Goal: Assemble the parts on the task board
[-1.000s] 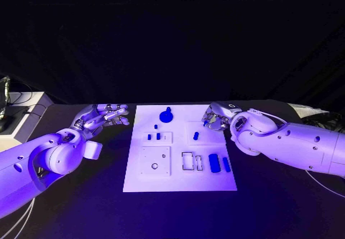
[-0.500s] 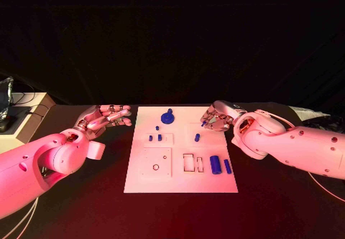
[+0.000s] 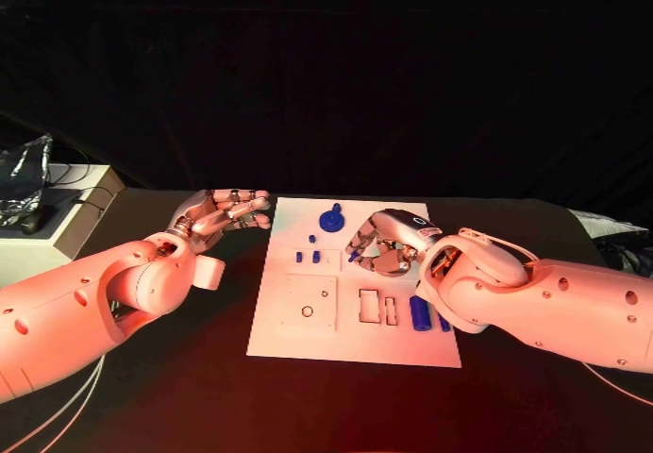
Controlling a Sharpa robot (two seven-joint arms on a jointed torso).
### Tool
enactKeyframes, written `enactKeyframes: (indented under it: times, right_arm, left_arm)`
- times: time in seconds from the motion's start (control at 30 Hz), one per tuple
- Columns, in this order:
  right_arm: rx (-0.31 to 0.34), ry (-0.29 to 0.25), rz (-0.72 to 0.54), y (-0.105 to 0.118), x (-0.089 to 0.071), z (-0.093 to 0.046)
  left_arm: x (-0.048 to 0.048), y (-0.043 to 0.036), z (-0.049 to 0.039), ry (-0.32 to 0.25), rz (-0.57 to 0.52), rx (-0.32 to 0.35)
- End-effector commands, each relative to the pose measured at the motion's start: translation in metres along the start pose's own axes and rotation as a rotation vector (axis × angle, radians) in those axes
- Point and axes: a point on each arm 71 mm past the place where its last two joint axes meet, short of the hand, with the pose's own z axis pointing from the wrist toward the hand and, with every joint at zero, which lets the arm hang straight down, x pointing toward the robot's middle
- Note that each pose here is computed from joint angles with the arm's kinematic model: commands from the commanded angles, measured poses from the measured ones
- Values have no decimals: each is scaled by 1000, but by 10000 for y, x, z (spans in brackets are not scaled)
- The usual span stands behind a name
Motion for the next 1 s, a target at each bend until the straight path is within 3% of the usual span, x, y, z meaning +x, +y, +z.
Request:
enactKeyframes:
  times: [0.03, 0.4, 1.0]
  right_arm:
    - [-74, 12, -116, 116, 100, 20]
    - [-103, 59, -170, 320, 478, 106]
    - [-87, 102, -195, 358, 676, 114]
  left_arm:
    - [1, -18, 13, -52, -7, 29]
    - [87, -8, 49, -53, -25, 31]
    - [98, 6, 59, -46, -41, 29]
